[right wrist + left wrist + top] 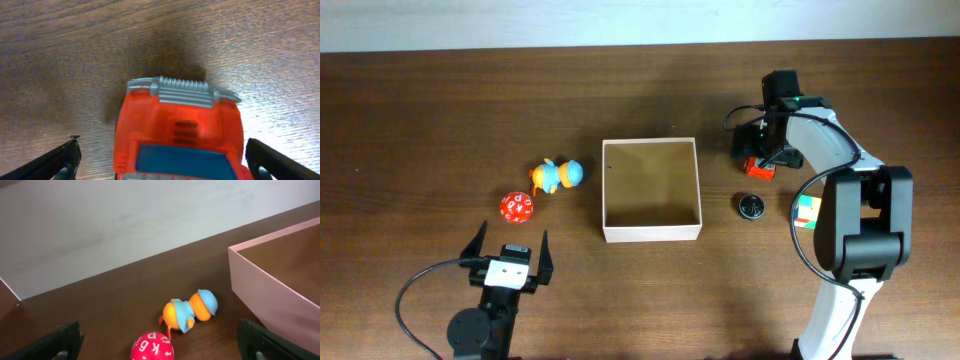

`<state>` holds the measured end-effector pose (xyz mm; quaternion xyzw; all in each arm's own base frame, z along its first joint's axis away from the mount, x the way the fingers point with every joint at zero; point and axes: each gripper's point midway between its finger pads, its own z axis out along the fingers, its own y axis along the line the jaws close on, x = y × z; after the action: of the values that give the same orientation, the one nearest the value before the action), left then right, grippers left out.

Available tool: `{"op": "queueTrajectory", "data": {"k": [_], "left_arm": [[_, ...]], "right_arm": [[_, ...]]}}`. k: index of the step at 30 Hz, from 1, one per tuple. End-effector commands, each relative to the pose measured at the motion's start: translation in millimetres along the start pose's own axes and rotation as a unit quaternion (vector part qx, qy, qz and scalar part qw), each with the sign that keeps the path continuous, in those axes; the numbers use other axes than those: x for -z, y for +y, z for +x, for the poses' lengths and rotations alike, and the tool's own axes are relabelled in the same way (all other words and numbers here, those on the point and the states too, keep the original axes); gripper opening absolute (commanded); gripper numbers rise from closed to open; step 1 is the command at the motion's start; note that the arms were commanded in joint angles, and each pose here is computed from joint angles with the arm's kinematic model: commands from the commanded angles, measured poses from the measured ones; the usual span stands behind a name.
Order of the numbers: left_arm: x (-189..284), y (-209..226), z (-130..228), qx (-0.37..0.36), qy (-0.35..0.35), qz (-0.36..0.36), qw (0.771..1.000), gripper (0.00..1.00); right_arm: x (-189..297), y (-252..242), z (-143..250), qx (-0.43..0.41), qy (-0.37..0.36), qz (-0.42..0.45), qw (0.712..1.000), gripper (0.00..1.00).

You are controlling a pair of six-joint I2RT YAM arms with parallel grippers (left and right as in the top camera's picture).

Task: Pack container
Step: 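Lower the right gripper and grasp the red fire truck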

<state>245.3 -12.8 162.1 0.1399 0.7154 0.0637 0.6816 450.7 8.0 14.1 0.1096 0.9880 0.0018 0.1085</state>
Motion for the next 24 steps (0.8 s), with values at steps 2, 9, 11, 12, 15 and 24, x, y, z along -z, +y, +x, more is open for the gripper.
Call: {"op": "queueTrajectory", "data": {"k": [2, 9, 11, 12, 15, 24], "left_arm": [[-0.1, -1.0, 1.6, -0.006, 0.0, 0.0, 1.0, 0.99], [-0.1, -1.0, 1.5, -0.006, 0.0, 0.0, 1.0, 0.99], [-0.1, -1.0, 1.5, -0.006, 0.0, 0.0, 1.0, 0.99], [-0.1, -1.0, 1.5, -0.006, 0.0, 0.0, 1.0, 0.99], [-0.1, -1.0, 1.6, -0.006, 0.0, 0.0, 1.0, 0.99], [-0.1, -1.0, 1.5, -0.006, 0.0, 0.0, 1.0, 0.99]], "right_arm": [[-13.1, -5.0, 7.7, 0.003, 0.015, 0.01, 1.0, 0.89], [-13.1, -5.2, 8.2, 0.003, 0.016, 0.011, 1.0, 0.58], [-13.1, -5.4, 9.2, 0.003, 0.018, 0.011, 1.0, 0.55], [-13.0, -5.5, 9.6, 0.003, 0.019, 0.011, 1.0, 0.55], [-12.8, -5.8, 11.1, 0.003, 0.022, 0.012, 1.0, 0.55], [-9.8, -6.1, 12.0, 0.003, 0.027, 0.013, 1.0, 0.55]]}}
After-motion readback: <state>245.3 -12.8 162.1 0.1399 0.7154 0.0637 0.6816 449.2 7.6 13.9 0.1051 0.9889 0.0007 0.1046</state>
